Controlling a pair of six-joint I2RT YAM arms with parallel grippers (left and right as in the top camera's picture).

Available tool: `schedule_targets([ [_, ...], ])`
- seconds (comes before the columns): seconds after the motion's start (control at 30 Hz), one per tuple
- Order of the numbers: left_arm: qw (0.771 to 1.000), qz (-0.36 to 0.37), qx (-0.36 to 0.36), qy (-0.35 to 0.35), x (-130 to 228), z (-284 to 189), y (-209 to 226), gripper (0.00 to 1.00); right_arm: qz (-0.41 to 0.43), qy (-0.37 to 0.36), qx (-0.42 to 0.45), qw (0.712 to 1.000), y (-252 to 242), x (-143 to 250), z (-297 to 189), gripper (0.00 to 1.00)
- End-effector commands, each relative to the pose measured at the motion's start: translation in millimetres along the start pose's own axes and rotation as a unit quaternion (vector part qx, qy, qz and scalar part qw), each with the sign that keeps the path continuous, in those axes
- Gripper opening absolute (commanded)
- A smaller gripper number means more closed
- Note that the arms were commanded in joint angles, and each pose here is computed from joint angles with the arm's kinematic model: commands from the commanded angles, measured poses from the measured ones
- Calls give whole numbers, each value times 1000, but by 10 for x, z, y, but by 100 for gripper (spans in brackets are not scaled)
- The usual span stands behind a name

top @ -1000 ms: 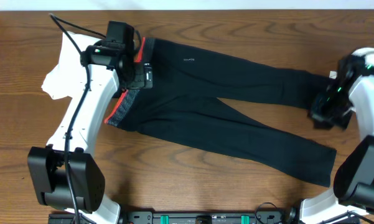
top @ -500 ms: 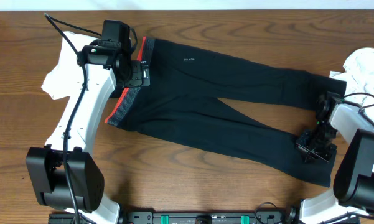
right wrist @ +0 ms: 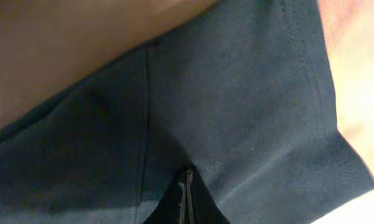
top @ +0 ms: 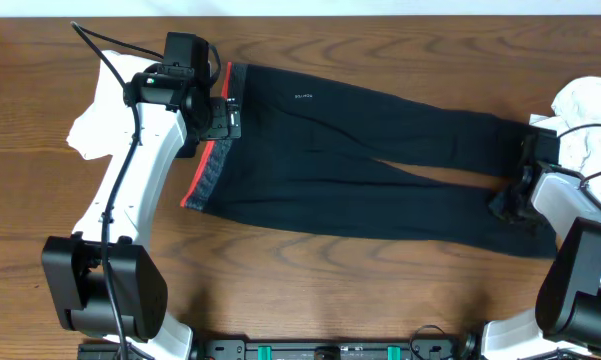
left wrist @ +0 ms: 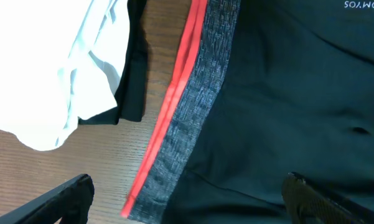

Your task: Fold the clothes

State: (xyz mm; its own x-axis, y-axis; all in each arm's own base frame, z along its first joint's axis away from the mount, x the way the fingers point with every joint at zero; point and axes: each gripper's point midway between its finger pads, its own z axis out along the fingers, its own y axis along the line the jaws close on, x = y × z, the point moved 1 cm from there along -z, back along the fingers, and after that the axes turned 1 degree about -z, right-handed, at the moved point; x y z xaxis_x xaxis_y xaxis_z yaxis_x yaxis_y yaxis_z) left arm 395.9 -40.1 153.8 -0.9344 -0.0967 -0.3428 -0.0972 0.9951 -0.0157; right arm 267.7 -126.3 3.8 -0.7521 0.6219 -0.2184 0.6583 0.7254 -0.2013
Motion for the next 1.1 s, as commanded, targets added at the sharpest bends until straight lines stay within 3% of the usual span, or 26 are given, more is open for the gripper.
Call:
schedule_targets([
  [0.0,1000,-4,-2,-4,-28,-29,17,98,-37,36,-40,998,142,161,160,4],
  [0.23,1000,-14,-2,9,71,-126,36,98,-57,73,-26,995,82,115,-101,24],
  [0.4,998,-57,-3,9,195,-394,80,98,-28,91,10,995,-77,54,-415,26],
  [0.53,994,-103,-8,24,368,-590,129,98,14,70,23,997,-231,42,-616,33],
  [0.6,993,-116,-11,31,439,-648,147,98,33,69,13,997,-247,78,-696,56],
  [0.63,992,-119,-12,35,465,-665,150,98,37,70,4,997,-247,105,-724,59],
  [1.07,988,-122,-6,96,798,-440,121,98,160,103,-4,982,-801,440,-448,72],
])
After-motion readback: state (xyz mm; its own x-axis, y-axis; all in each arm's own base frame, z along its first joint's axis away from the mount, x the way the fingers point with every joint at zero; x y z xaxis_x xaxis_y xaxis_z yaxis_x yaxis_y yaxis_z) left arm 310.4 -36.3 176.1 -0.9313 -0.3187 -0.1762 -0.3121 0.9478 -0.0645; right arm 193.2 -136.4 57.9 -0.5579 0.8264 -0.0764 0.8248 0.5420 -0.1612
